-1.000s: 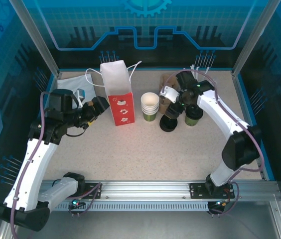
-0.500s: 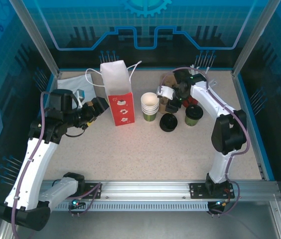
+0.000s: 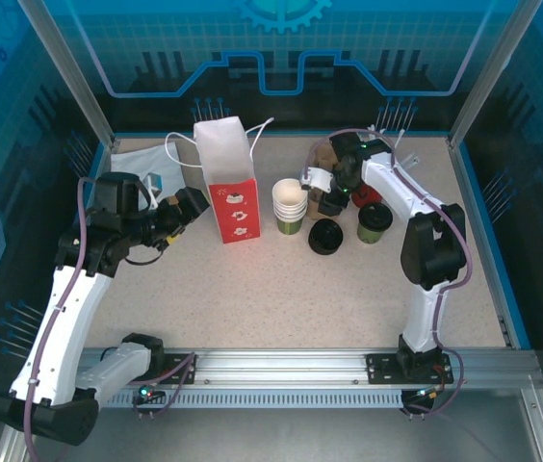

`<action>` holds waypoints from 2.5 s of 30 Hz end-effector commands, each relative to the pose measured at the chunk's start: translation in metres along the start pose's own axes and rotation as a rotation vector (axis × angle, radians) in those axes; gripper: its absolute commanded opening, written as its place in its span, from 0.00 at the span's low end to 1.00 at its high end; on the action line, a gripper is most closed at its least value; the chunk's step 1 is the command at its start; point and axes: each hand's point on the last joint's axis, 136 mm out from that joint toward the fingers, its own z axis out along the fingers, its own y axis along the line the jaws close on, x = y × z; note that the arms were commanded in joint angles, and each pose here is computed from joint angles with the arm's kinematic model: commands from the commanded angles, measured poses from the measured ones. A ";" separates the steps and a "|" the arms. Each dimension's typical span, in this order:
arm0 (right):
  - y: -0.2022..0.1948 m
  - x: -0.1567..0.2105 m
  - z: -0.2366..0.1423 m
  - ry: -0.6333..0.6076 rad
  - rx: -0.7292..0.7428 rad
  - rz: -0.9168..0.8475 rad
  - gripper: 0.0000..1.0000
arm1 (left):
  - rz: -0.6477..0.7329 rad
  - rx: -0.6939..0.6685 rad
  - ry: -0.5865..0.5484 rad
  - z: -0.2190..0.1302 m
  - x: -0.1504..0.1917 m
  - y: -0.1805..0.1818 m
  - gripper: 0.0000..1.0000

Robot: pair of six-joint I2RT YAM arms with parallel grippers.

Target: Pack the takeout coffee

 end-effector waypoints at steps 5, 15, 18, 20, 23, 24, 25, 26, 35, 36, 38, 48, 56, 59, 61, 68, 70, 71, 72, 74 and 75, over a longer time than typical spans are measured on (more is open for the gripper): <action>0.001 0.000 0.001 0.016 -0.021 -0.005 0.34 | 0.005 -0.019 0.027 0.002 0.005 0.009 0.99; -0.003 -0.005 -0.010 0.010 0.000 -0.008 0.16 | 0.007 -0.018 0.023 0.001 0.005 0.009 0.99; -0.003 -0.009 -0.019 -0.007 0.014 -0.014 0.12 | 0.004 -0.019 0.025 0.001 0.005 0.009 0.99; -0.003 -0.009 -0.023 -0.005 0.025 -0.019 0.10 | 0.004 -0.019 0.023 0.001 0.004 0.010 0.99; -0.003 -0.008 -0.032 -0.002 0.048 -0.028 0.07 | 0.003 -0.018 0.022 0.001 0.004 0.009 0.99; -0.004 -0.009 -0.034 -0.005 0.055 -0.030 0.05 | 0.005 -0.016 0.020 0.000 0.004 0.009 0.99; -0.004 -0.010 -0.038 -0.010 0.063 -0.034 0.04 | 0.006 -0.016 0.020 0.000 0.004 0.009 0.99; -0.004 -0.010 -0.040 -0.014 0.069 -0.036 0.04 | 0.006 -0.015 0.019 0.000 0.004 0.009 0.99; -0.007 -0.014 -0.066 -0.038 0.147 -0.055 0.00 | 0.003 0.002 0.015 -0.002 0.003 0.004 0.99; -0.008 -0.016 -0.072 -0.049 0.161 -0.054 0.00 | 0.002 0.006 0.017 -0.003 0.003 0.003 0.99; -0.009 -0.019 -0.082 -0.067 0.184 -0.057 0.00 | 0.000 0.026 0.018 -0.004 0.004 -0.001 0.99; 0.000 -0.037 -0.133 -0.183 0.285 -0.081 0.00 | -0.094 0.198 0.105 -0.006 0.011 -0.037 0.95; 0.017 -0.038 -0.158 -0.201 0.374 -0.115 0.00 | -0.165 0.290 0.193 0.002 0.024 -0.061 0.93; 0.028 -0.036 -0.165 -0.200 0.402 -0.119 0.00 | -0.162 0.298 0.233 0.011 0.034 -0.072 0.93; 0.037 -0.034 -0.170 -0.204 0.422 -0.132 0.00 | -0.176 0.307 0.249 0.016 0.038 -0.078 0.92; 0.074 -0.028 -0.187 -0.249 0.512 -0.174 0.00 | -0.283 0.349 0.240 0.029 0.040 -0.104 0.91; 0.084 -0.027 -0.190 -0.263 0.543 -0.194 0.00 | -0.331 0.351 0.245 0.035 0.040 -0.109 0.91; 0.088 -0.026 -0.191 -0.269 0.558 -0.203 0.00 | -0.364 0.343 0.253 0.039 0.042 -0.111 0.91; 0.091 -0.025 -0.192 -0.274 0.571 -0.210 0.00 | -0.393 0.336 0.270 0.044 0.046 -0.114 0.91; 0.100 -0.025 -0.196 -0.285 0.585 -0.224 0.00 | -0.429 0.327 0.307 0.053 0.053 -0.121 0.91; 0.104 -0.025 -0.198 -0.294 0.591 -0.227 0.00 | -0.456 0.313 0.326 0.058 0.056 -0.124 0.91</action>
